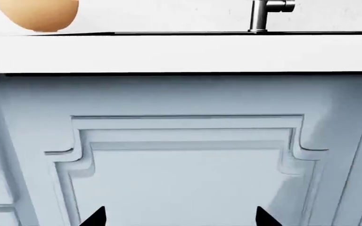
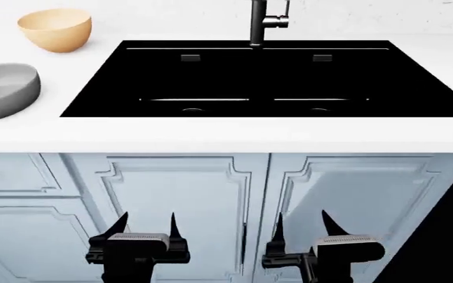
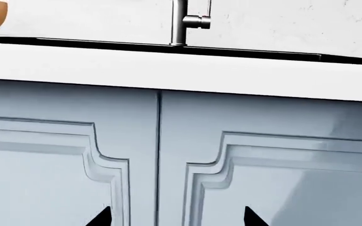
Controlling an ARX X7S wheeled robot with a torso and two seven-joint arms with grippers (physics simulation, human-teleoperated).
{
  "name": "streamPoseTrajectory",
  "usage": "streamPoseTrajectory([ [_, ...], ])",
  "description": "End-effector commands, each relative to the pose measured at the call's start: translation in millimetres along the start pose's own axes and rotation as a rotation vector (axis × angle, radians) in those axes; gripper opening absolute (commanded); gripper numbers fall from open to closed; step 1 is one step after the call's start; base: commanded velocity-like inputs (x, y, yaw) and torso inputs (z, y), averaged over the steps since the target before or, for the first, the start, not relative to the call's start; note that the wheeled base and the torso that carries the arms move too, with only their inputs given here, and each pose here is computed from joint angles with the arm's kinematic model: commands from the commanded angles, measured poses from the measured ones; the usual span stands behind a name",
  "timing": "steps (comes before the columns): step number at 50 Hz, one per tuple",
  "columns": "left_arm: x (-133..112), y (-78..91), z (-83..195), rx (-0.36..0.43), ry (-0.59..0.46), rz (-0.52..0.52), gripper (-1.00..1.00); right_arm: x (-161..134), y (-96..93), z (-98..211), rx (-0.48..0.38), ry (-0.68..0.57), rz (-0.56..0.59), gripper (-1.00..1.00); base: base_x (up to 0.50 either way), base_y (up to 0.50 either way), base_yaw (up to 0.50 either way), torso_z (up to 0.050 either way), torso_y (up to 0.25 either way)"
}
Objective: Stack the bowls in the sink.
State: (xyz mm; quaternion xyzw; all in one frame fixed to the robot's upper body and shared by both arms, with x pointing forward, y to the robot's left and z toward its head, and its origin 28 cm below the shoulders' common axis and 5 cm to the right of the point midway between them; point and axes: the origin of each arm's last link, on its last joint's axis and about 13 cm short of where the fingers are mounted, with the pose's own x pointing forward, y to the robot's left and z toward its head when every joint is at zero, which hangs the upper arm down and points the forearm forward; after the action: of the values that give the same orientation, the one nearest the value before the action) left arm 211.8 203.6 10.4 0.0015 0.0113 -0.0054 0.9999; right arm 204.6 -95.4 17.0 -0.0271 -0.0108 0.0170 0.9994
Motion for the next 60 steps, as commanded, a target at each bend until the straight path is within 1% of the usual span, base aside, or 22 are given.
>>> streamPoseTrajectory([
  [1, 0.8, -0.4, -0.3, -0.001, 0.000, -0.004, 1.00, -1.0, -0.2, 0.3, -0.009, -0.007, 0.003, 1.00, 0.00, 0.50, 0.00, 0.000, 0.000],
  [60, 2.1, -1.4, -0.7, -0.007, 0.005, -0.010, 1.00, -2.0, -0.5, -0.5, -0.010, -0.007, 0.003, 1.00, 0.00, 0.50, 0.00, 0.000, 0.000],
])
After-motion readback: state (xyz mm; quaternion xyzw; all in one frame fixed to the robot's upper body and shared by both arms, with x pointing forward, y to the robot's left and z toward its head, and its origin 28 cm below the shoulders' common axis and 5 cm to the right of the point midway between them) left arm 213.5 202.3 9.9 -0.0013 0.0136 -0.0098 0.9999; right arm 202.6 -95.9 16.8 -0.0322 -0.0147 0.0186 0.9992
